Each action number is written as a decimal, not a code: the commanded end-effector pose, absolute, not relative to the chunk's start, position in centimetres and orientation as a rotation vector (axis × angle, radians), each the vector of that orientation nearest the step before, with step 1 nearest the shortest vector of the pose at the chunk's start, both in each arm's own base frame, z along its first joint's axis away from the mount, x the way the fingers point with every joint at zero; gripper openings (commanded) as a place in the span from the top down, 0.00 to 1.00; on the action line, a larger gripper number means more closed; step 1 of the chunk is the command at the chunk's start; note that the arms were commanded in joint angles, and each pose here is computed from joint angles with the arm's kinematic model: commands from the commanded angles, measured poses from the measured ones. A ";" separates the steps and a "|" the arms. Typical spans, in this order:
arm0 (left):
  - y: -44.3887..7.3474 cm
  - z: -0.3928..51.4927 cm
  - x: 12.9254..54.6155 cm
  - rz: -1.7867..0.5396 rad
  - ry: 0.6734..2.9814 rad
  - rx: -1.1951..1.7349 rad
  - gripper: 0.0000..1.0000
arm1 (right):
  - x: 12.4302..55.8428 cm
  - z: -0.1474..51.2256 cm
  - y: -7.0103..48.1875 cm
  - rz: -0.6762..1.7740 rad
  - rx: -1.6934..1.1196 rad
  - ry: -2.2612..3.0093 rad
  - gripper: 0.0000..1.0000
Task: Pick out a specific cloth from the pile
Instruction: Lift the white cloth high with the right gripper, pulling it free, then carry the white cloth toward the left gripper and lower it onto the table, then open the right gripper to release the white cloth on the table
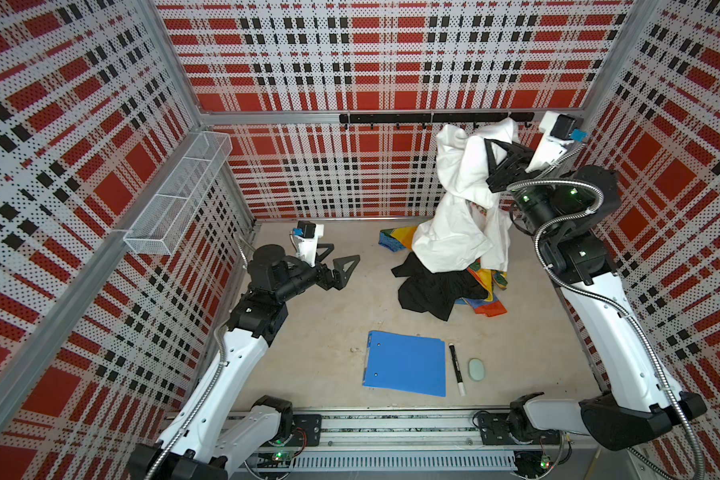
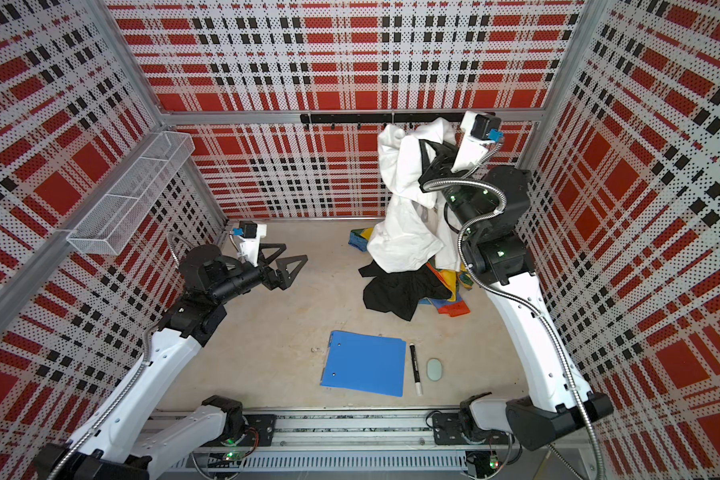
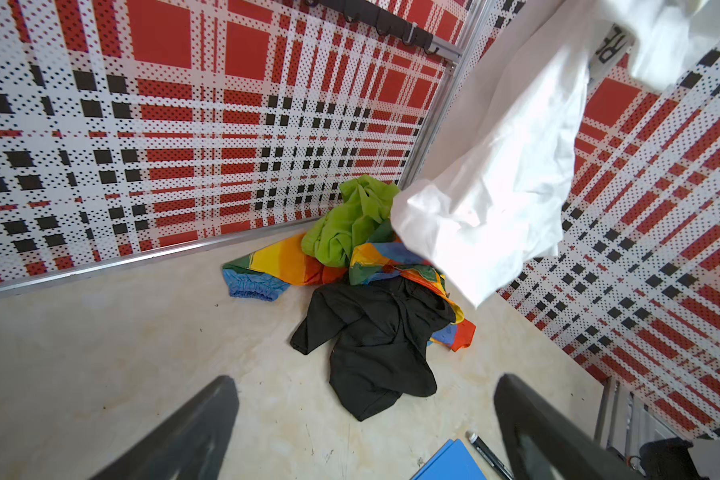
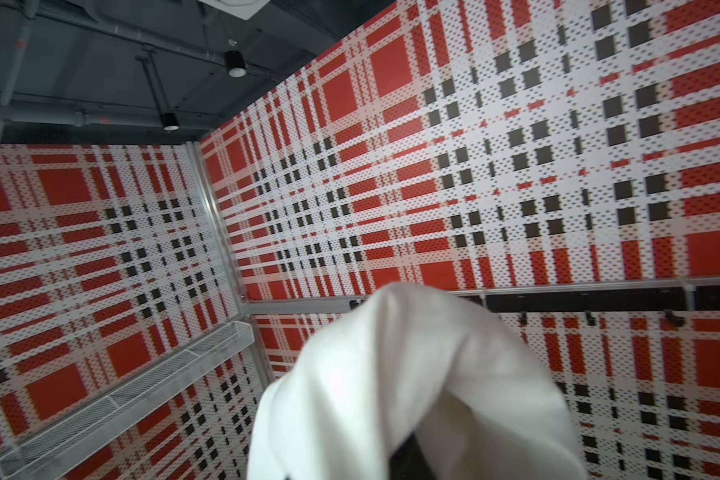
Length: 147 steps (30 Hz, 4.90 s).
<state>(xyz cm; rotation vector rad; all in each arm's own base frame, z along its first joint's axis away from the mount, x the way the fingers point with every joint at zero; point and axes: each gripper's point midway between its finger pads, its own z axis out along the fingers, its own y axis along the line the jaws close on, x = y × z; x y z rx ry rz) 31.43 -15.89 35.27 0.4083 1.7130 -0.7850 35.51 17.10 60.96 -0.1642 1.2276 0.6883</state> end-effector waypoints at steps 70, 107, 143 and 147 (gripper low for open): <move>-6.2 33.7 27.4 -0.628 1.664 0.061 0.01 | 43.3 6.7 48.2 0.872 -0.383 2.215 0.98; -6.1 33.6 27.6 -0.630 1.667 0.060 0.01 | 37.4 17.3 48.2 0.930 -0.542 2.067 0.43; -5.5 32.9 28.3 -0.650 1.688 0.019 0.01 | 41.8 -1.0 47.6 0.344 -0.605 2.343 0.42; -5.4 32.9 28.4 -0.650 1.690 0.015 0.01 | 42.2 -0.6 47.8 0.314 -0.607 2.346 0.42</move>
